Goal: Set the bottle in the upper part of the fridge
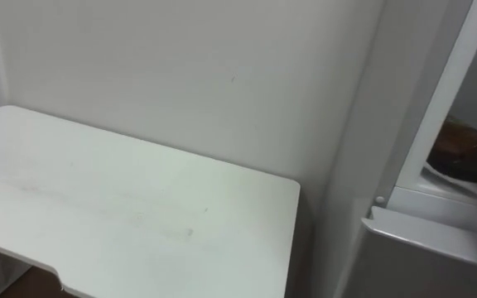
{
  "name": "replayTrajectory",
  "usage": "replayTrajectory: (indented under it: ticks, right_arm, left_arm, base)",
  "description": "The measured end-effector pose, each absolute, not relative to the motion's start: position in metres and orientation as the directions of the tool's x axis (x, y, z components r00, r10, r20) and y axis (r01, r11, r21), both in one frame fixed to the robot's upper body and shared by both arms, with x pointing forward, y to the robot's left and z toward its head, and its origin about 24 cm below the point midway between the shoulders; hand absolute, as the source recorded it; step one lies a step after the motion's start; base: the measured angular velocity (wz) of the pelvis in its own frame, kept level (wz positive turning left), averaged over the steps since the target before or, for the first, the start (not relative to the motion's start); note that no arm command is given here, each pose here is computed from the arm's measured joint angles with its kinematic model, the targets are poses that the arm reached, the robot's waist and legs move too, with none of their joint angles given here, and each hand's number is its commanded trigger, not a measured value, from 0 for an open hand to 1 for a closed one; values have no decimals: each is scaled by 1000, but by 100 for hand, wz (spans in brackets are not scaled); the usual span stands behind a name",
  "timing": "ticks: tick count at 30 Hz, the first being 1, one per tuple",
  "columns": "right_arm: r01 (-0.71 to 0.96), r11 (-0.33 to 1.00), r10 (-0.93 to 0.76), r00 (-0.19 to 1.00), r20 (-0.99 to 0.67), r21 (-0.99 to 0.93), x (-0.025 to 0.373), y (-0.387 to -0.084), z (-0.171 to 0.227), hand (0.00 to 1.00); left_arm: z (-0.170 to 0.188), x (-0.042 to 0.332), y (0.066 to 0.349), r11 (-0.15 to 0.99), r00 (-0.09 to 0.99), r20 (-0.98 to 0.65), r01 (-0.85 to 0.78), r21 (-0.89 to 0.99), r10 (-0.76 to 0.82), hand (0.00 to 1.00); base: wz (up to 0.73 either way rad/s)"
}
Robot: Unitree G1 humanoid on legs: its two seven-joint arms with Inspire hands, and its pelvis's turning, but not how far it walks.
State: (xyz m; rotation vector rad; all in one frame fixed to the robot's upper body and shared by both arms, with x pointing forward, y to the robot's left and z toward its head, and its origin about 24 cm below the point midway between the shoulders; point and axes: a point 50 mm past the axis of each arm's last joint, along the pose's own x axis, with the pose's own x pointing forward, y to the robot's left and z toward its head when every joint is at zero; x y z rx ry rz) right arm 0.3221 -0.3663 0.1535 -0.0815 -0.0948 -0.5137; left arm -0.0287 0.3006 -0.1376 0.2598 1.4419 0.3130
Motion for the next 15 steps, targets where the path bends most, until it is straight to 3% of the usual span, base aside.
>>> replayTrajectory:
  ticks: [15]
  right_arm:
    - [503, 863, -495, 861, 119, -48, 322, -366, 155, 0]
  left_arm:
    - [-136, -28, 302, 928, 123, -920, -52, 368, 372, 0]
  base:
    - [0]
